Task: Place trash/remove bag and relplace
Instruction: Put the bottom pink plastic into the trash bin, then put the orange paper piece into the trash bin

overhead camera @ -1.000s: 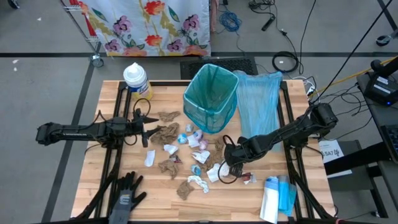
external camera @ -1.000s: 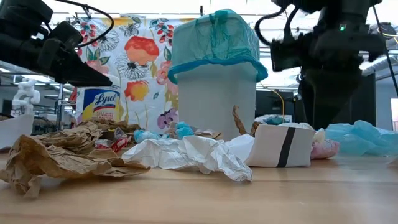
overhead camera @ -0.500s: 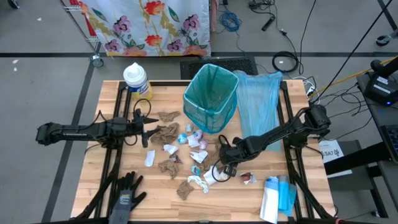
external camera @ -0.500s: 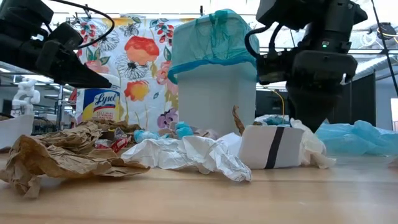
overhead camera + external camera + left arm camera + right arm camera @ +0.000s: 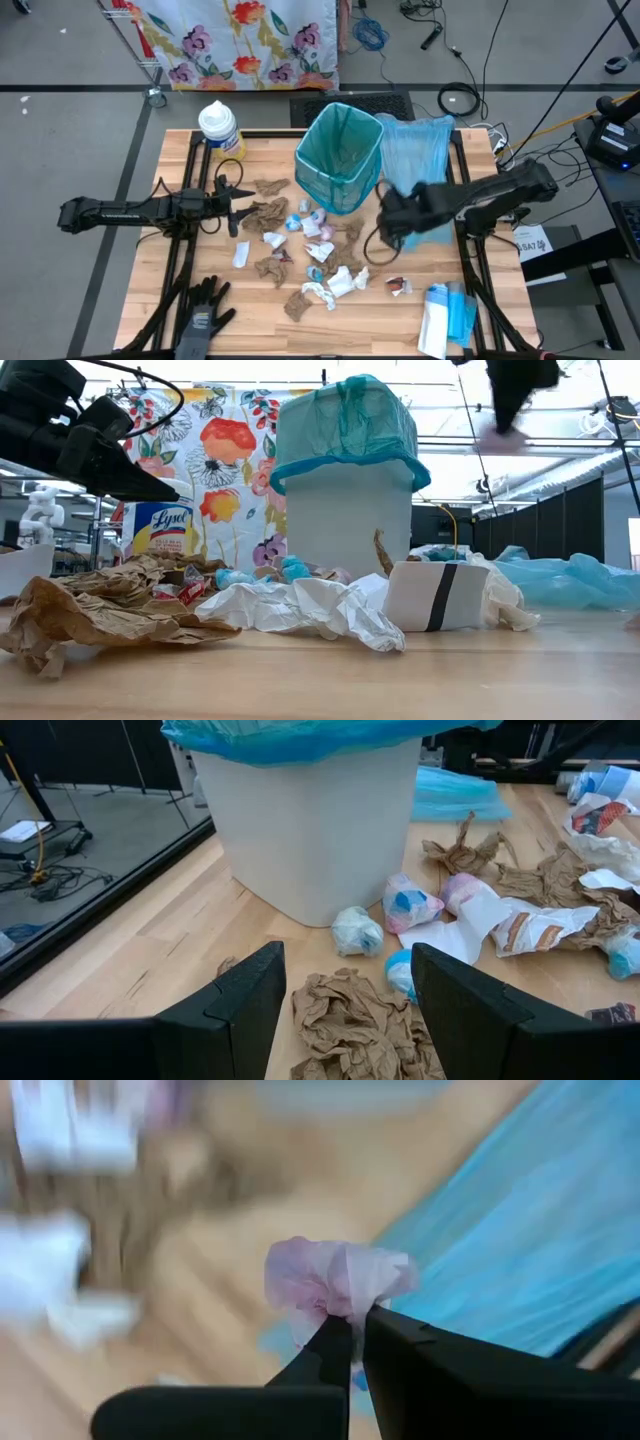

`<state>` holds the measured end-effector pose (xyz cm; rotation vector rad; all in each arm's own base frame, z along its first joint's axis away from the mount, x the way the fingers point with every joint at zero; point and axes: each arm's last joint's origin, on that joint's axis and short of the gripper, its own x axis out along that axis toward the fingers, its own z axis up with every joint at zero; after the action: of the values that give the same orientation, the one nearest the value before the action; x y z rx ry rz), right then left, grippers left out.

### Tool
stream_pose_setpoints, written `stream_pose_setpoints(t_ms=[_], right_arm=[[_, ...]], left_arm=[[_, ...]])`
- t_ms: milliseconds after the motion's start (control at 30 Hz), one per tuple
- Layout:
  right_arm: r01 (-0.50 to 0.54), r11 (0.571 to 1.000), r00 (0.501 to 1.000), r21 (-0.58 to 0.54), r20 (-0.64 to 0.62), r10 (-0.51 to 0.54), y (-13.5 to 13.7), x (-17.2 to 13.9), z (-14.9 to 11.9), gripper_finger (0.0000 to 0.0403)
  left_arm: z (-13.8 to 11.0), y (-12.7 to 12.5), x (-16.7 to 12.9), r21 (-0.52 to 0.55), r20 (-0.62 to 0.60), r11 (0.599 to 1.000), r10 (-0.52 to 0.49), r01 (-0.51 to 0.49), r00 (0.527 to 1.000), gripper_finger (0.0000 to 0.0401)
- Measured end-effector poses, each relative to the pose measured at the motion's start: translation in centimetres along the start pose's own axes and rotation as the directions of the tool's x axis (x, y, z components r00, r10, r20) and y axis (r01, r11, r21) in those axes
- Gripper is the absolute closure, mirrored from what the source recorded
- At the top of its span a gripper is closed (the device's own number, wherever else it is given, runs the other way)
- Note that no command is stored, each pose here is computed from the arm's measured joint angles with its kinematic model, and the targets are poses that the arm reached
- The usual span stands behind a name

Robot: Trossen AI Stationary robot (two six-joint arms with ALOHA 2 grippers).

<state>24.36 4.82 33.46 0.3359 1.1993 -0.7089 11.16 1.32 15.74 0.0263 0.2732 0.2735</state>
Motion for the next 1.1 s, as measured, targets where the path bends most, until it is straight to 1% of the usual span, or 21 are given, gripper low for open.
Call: stream_pose_setpoints(t_ms=[100,200,300,400,467,533,600,667,733,767,867,1000,1100], right_arm=[[-0.002,0.996,0.984,0.089,0.175,-0.014,-1.8,-3.3,2.8,0.0402],[-0.047,0.988,0.938,0.144,0.346,-0.006,-3.3,-5.4,5.6,0.0402],[-0.098,0.985,0.870,0.142,0.493,0.015,-4.5,-6.6,8.4,0.0400],[-0.132,0.983,0.780,0.128,0.626,0.024,-5.3,-7.2,11.1,0.0400],[-0.142,0.984,0.736,0.108,0.676,0.032,-5.7,-7.1,12.5,0.0399],[-0.154,0.985,0.714,0.077,0.698,0.057,-6.2,-6.7,13.7,0.0399],[-0.172,0.982,0.715,0.075,0.696,0.072,-6.6,-6.1,14.6,0.0399],[-0.186,0.979,0.733,0.082,0.675,0.083,-6.8,-5.2,15.2,0.0394],[-0.200,0.977,0.762,0.076,0.638,0.106,-7.0,-4.3,15.6,0.0380],[-0.208,0.975,0.776,0.077,0.620,0.116,-7.0,-3.8,15.8,0.0369],[-0.232,0.969,0.795,0.081,0.589,0.141,-7.2,-2.9,16.2,0.0330],[-0.232,0.969,0.797,0.091,0.589,0.136,-7.6,-2.7,16.4,0.0276],[-0.227,0.970,0.794,0.087,0.593,0.133,-7.8,-2.9,16.3,0.0247]], left_arm=[[0.0,0.0,0.0,0.000,0.000,1.000,0.000,0.000,1.000,0.0182],[0.0,0.0,0.0,0.000,0.000,1.000,0.001,-0.001,1.000,0.0182],[0.0,0.0,0.0,0.000,0.000,1.000,0.000,0.000,1.000,0.0182],[0.0,0.0,0.0,0.000,0.000,1.000,0.000,0.000,1.000,0.0182],[0.0,0.0,0.0,0.000,-0.001,1.000,0.000,0.000,1.000,0.0182],[0.0,0.0,0.0,0.000,0.000,1.000,0.000,0.000,1.000,0.0182],[0.0,0.0,0.0,-0.001,-0.001,1.000,0.000,0.000,1.000,0.0182],[0.0,0.0,0.0,-0.001,-0.001,1.000,0.000,0.000,1.000,0.0182],[0.0,0.0,0.0,-0.001,-0.001,1.000,0.000,0.000,1.000,0.0182],[0.0,0.0,0.0,-0.001,-0.001,1.000,0.000,0.000,1.000,0.0182],[0.0,0.0,0.0,-0.001,-0.001,1.000,0.000,0.000,1.000,0.0182],[0.0,0.0,0.0,0.000,-0.003,1.000,0.000,0.000,1.000,0.0182],[0.0,0.0,0.0,0.001,-0.004,1.000,0.000,0.000,1.000,0.0182]])
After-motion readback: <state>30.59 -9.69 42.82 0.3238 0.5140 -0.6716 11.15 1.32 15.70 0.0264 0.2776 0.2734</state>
